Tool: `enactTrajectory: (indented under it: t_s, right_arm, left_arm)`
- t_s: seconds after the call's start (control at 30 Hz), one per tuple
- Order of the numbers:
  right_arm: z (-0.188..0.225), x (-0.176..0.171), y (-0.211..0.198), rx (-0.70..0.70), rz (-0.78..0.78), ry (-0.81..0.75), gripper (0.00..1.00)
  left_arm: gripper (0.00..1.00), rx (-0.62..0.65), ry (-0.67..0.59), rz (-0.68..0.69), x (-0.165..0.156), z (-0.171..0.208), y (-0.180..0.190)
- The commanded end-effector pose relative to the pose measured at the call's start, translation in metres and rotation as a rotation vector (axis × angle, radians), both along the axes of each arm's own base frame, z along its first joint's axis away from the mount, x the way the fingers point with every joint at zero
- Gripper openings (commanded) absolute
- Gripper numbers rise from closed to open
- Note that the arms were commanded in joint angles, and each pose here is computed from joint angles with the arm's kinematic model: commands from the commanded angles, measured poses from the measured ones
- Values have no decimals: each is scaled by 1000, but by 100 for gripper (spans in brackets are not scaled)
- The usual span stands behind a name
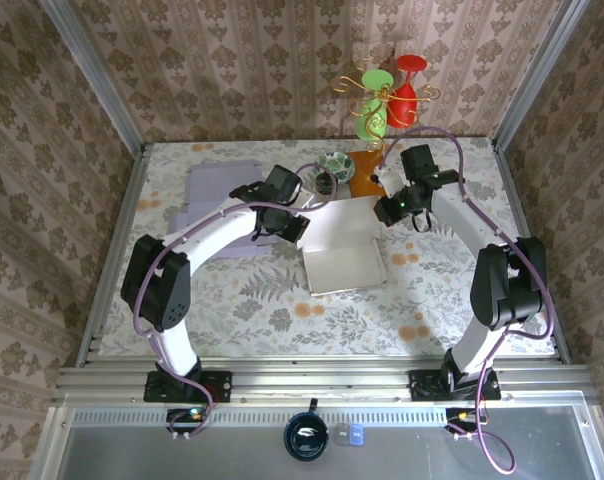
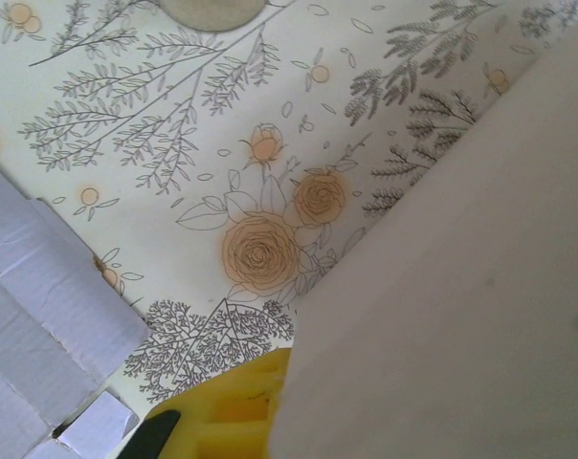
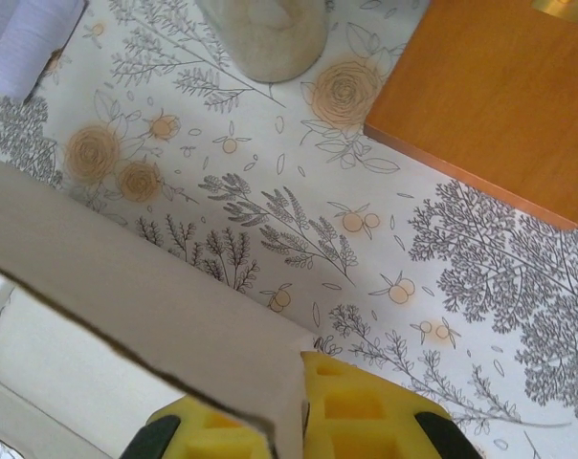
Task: Fold the paper box
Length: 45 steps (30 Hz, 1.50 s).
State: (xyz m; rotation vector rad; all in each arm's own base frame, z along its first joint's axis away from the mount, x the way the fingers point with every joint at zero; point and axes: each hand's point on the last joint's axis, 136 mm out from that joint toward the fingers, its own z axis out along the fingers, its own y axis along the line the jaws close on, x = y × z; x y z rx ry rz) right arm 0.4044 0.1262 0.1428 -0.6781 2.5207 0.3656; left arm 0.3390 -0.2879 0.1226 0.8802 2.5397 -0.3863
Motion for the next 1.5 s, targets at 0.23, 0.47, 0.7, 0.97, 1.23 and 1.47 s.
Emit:
enactTrajectory:
  t_s: [0.23,0.47,0.7,0.97,1.23,1.47]
  right_arm:
    - [21,1,13,-51,-344,-76,0]
    - [25,0,17,-27,-565,-96,0]
    - [26,-1,27,26,-639,-98,0]
    - [28,-2,36,60,-651,-109,0]
    - [27,-6,36,127,-665,-163,0]
    - [25,-14,31,247,-706,-234,0]
  left_arm:
    - [0,43,16,267,18,11,-2]
    - [0,18,23,411,29,16,-1]
    - [0,-20,33,455,33,15,-2]
    - [0,-62,29,476,35,15,-1]
    - [0,-142,-59,487,40,18,0]
    - [0,-298,-205,477,46,31,-2]
